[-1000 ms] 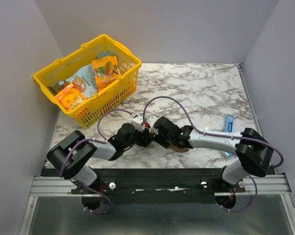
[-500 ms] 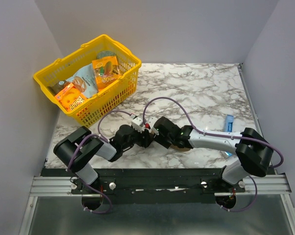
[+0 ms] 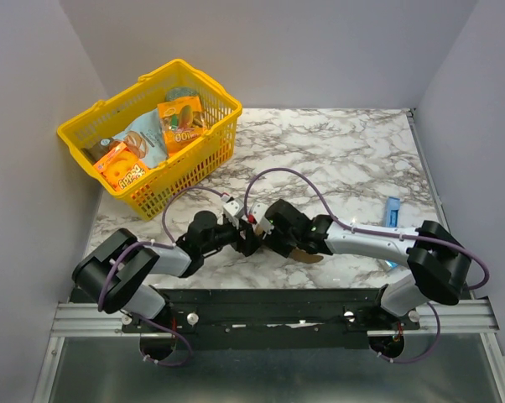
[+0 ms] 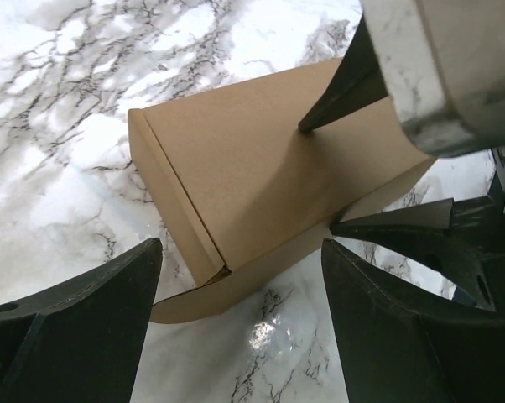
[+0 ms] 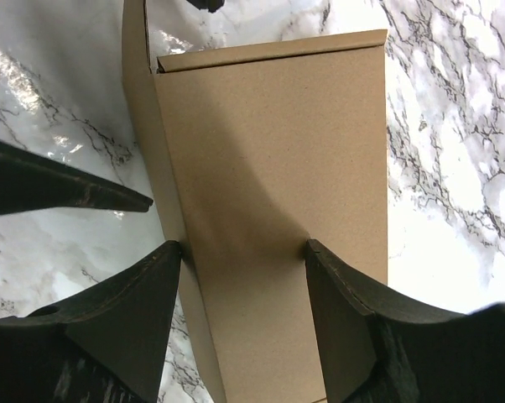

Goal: Fold the paper box

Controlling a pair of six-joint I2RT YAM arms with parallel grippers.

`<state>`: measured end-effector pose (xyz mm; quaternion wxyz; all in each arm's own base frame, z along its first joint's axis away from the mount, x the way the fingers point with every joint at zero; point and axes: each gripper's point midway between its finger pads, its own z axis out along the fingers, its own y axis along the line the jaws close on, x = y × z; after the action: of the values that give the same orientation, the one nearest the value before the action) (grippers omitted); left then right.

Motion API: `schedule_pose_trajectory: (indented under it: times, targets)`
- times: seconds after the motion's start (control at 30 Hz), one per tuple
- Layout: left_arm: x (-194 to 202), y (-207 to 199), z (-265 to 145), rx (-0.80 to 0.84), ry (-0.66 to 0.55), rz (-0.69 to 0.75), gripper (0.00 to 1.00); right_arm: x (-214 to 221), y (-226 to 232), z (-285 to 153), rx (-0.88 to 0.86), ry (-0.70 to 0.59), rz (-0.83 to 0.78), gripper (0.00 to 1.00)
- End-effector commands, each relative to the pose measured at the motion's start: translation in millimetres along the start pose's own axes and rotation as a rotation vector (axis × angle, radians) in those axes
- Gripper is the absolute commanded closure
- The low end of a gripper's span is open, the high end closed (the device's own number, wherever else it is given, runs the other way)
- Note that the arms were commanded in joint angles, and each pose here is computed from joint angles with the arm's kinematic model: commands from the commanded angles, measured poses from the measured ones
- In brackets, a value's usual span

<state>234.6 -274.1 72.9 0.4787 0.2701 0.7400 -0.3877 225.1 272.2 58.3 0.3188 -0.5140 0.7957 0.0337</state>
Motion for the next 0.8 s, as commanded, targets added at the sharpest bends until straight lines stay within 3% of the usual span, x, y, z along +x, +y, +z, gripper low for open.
schedule_pose_trajectory:
  times: [0.0,0.37,0.4,0.5,0.77]
  targets:
    - [19,-13,4,0.101,0.097,-0.010,0.18,25,21,-1,-0.117,0.062,-0.001,0.33]
    - [29,-11,2,0.084,0.128,-0.064,0.35,27,18,1,-0.114,0.070,0.009,0.33]
    - [29,-9,2,0.072,0.124,-0.066,0.33,26,18,1,-0.113,0.068,0.009,0.33]
    - [32,-5,-1,0.045,0.118,-0.073,0.14,26,17,2,-0.113,0.067,0.014,0.33]
    - [41,6,0,-0.009,0.130,-0.071,0.05,25,15,1,-0.114,0.059,0.021,0.33]
